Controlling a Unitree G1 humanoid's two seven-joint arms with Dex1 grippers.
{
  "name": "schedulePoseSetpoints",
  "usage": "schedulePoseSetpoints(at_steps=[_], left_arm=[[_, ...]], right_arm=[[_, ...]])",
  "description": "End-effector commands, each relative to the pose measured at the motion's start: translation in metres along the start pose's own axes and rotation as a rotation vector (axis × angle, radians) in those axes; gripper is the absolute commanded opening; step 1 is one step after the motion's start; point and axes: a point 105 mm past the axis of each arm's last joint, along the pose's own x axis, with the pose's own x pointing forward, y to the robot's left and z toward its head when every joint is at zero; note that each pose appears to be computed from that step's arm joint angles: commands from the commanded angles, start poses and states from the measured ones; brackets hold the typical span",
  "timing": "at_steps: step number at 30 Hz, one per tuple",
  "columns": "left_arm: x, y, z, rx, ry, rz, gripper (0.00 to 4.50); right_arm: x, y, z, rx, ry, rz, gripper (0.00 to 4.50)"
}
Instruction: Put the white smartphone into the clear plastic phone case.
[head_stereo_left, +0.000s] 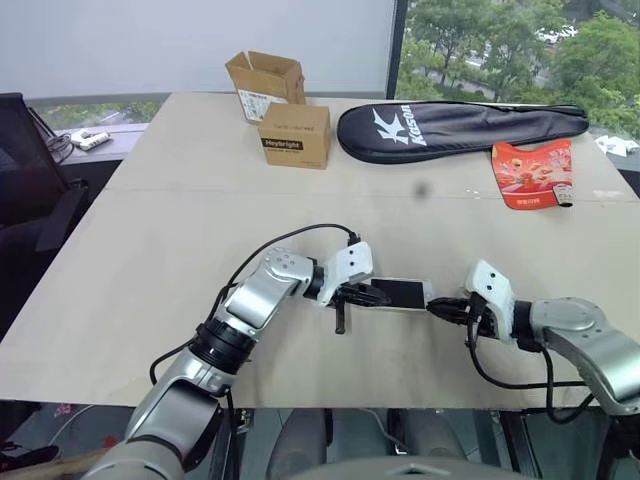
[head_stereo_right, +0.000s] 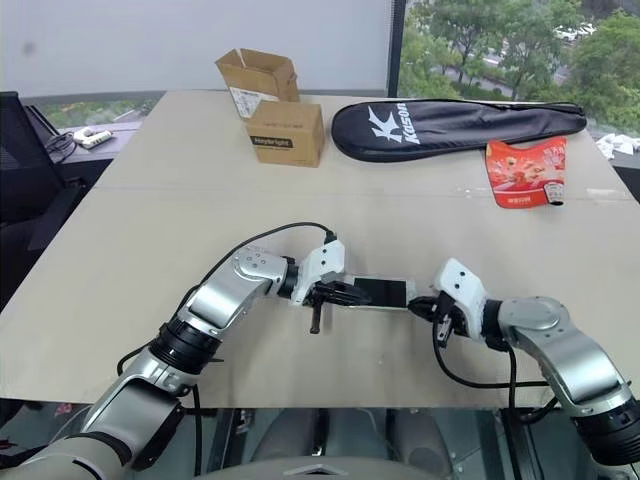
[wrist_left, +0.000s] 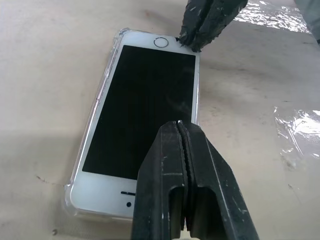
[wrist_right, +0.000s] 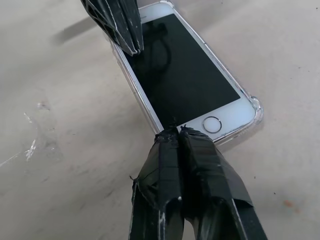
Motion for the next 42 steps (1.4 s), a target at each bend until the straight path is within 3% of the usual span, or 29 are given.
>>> schedulePoseSetpoints(at_steps=[1, 10, 15, 18, 21, 23, 24, 26, 32, 34, 37, 42], left_arm=[[0.000, 0.000, 0.004, 0.014, -0.009, -0.001, 0.00], [0.001, 0.001, 0.007, 0.017, -0.025, 0.010, 0.00], [-0.006, 0.005, 0.018, 0.033, -0.093, 0.046, 0.00], [-0.020, 0.015, 0.032, 0.036, -0.188, 0.131, 0.00], [-0.043, 0.020, 0.037, 0.031, -0.233, 0.205, 0.00], [-0.055, 0.021, 0.038, 0.029, -0.242, 0.244, 0.00], [-0.065, 0.023, 0.038, 0.033, -0.253, 0.277, 0.41], [-0.084, 0.022, 0.037, 0.041, -0.259, 0.331, 0.68], [-0.131, 0.000, 0.015, 0.044, -0.213, 0.458, 3.40], [-0.145, -0.011, 0.005, 0.015, -0.188, 0.493, 4.33], [-0.168, -0.021, -0.014, -0.002, -0.114, 0.588, 4.42], [-0.175, -0.027, -0.021, 0.004, -0.085, 0.607, 4.42]], right_arm=[[0.011, 0.019, -0.060, 0.171, 0.254, 0.052, 0.12], [0.007, 0.018, -0.064, 0.174, 0.349, 0.047, 0.12], [0.004, 0.006, -0.023, 0.165, 0.123, 0.038, 0.12], [-0.010, 0.001, 0.015, 0.106, -0.114, 0.051, 0.12], [-0.029, -0.018, 0.033, 0.056, -0.249, -0.034, 0.12], [-0.041, -0.025, 0.036, 0.049, -0.291, -0.058, 0.70], [-0.049, -0.030, 0.035, 0.046, -0.302, -0.071, 1.05], [-0.064, -0.040, 0.031, 0.038, -0.305, -0.093, 1.72], [-0.091, -0.051, 0.013, 0.025, -0.291, -0.060, 4.48], [-0.097, -0.053, 0.008, 0.021, -0.277, -0.047, 4.50], [-0.104, -0.059, 0.001, 0.004, -0.237, -0.038, 4.50], [-0.108, -0.066, -0.002, -0.009, -0.212, -0.038, 4.50]])
